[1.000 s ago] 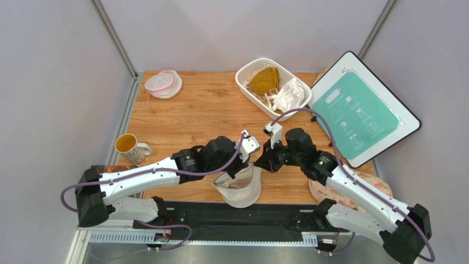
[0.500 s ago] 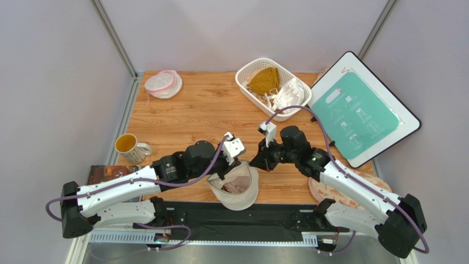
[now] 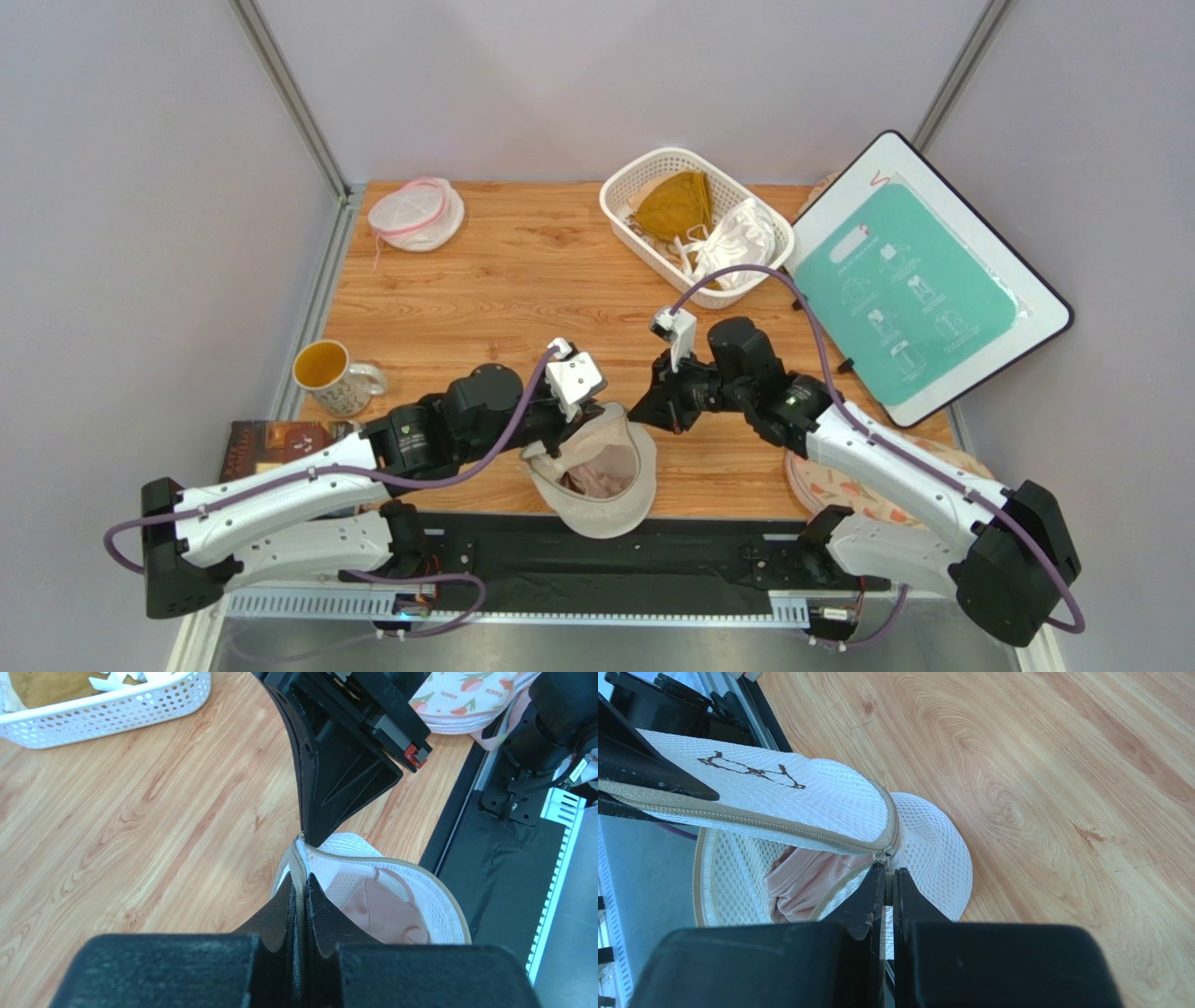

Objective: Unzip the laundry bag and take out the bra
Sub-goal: Unzip the laundry bag at the center of the board.

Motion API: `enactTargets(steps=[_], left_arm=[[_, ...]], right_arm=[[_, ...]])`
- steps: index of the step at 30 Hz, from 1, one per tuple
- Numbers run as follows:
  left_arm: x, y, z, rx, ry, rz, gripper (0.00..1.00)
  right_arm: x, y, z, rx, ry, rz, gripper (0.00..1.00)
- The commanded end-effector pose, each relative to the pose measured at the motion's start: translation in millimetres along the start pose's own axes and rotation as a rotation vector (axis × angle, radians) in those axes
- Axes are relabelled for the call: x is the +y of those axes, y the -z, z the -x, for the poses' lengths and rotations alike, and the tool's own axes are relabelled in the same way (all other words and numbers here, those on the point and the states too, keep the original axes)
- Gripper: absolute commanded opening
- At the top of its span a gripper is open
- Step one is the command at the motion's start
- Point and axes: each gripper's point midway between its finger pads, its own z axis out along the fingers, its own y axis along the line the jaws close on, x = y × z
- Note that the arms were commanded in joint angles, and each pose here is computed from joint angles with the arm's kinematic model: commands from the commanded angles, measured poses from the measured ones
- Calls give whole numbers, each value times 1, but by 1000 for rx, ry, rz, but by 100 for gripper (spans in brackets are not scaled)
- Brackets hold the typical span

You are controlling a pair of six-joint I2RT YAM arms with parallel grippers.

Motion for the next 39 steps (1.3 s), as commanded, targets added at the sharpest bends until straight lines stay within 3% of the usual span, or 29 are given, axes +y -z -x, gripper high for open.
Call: enactTargets(steps=[1,2,5,7,12,13,27,30,32,33,35,36,38,39], left_arm=[[9,2,18,-69,-10,49,19],[9,-1,13,-48,-4,52,40],[9,-5,8,-22,12,58,62],[7,-6,15,-31,14,49,70],[-1,-23,26,3,2,1,74],[-3,-26,33,-2,1,-7,89],[-7,-61,-7,168,14,-10,87],[-6,-64,-15,195,13,-1,84],[-5,-66,-22,220,12,4,73],[-5,-66,-24,228,13,6,61],[-4,-66,-30,243,14,14,46],[-4,-66,-31,243,12,17,29],[-3,-64,-30,239,13,21,15],[-2,-64,-30,234,13,23,3]], right_arm=[[-10,5,-4,8,-12,-55,0],[-8,7,-1,-3,-8,-54,0],[-6,12,2,-7,-7,-61,0],[-5,14,2,-9,-11,-59,0],[-3,15,1,-12,-10,-52,0],[-3,15,0,-11,-11,-52,0],[-3,18,1,-16,-4,-56,0],[-2,18,2,-20,-2,-55,0],[-3,18,1,-19,-2,-56,0],[-4,19,1,-19,-4,-59,0],[-3,19,1,-18,-2,-57,0],[-3,19,2,-21,-3,-57,0],[-3,19,2,-21,0,-59,0],[-2,20,1,-21,-1,-58,0]])
